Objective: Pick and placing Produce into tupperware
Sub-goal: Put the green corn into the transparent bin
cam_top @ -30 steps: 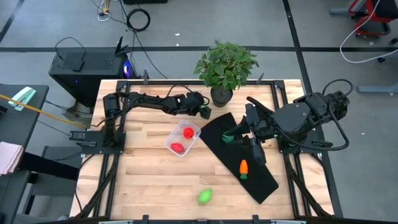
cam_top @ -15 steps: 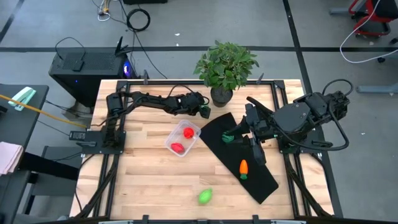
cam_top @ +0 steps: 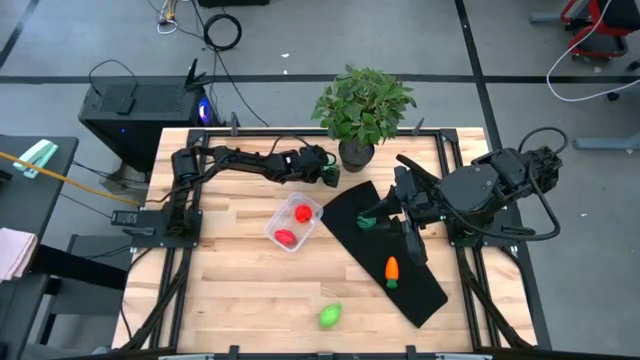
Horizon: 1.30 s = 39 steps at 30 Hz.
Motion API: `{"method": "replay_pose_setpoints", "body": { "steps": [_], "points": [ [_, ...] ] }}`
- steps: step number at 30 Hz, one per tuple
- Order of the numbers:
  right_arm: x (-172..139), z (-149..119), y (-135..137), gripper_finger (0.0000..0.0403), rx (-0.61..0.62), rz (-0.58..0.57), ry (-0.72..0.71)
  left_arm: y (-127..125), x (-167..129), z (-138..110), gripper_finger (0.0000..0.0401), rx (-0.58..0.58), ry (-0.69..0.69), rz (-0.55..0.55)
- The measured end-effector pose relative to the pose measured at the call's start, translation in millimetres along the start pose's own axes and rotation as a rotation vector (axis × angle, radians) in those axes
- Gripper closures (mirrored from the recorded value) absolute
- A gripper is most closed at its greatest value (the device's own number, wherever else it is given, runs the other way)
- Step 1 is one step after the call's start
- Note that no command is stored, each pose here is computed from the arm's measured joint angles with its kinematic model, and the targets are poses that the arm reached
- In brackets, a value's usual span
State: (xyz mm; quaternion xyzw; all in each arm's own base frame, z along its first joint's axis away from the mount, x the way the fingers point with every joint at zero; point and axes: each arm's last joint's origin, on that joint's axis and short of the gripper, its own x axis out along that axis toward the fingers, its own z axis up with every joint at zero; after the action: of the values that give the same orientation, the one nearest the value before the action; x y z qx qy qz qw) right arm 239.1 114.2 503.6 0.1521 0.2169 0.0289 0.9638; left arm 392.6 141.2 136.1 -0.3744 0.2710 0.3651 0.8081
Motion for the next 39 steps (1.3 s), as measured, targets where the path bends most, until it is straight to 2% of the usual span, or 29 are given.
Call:
{"method": "replay_pose_setpoints", "body": {
  "steps": [12, 22, 39],
  "points": [
    [0.0, 0.0, 0.1, 0.0243, 0.000, 0.000, 0.000, 0.3, -0.2, 1.2, 0.0032, 0.009, 0.013, -0.018],
    [0.0, 0.0, 0.1, 0.0243, 0.005, 0.001, 0.000, 1.0, 1.6, -0.6, 0.0032, 0.149, 0.035, -0.030],
    [0.0, 0.0, 0.2, 0.0243, 0.007, 0.001, -0.001, 4.4, 5.2, -4.1, 0.0035, 0.159, 0.060, -0.013]
  ]
}}
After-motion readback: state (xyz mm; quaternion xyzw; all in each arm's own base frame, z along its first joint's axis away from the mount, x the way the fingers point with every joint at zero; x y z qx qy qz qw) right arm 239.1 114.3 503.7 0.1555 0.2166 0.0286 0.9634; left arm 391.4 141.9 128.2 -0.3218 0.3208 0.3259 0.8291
